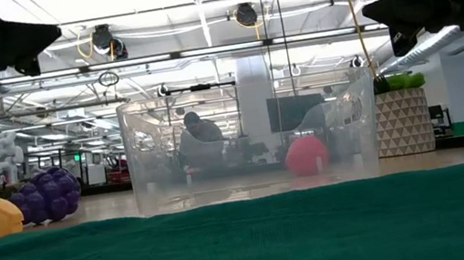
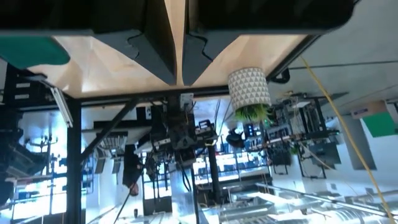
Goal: Pick and placing Produce into tupperware
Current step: Put the grapes into the transparent bin
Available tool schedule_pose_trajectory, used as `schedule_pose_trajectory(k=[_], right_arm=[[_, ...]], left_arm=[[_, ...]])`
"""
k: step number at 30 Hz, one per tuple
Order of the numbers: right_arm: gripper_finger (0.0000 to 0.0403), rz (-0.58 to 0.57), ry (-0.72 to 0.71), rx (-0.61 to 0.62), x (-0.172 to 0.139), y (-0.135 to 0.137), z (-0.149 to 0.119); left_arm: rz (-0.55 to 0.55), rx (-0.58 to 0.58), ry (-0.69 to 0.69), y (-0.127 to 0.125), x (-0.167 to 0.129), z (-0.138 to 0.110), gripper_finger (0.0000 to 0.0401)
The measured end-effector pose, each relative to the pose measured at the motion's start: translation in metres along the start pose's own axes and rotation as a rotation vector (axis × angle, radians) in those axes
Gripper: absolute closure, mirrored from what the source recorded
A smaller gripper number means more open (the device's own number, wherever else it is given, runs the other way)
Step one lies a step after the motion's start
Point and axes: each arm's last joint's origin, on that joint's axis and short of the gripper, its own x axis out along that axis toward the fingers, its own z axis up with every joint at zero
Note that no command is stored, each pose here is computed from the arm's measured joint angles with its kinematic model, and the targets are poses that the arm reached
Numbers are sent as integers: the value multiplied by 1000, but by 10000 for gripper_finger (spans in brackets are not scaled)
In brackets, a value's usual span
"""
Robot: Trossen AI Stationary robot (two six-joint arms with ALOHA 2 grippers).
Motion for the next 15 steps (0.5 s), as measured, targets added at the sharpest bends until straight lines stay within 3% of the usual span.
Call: schedule_pose_trajectory(k=[9,15], right_arm=[[403,8,-90,-124,0,2,9],[403,16,-164,-172,-1,3,16]], left_arm=[[14,-33,-77,1,0,7,370],[-42,-132,-17,-1,0,2,370]])
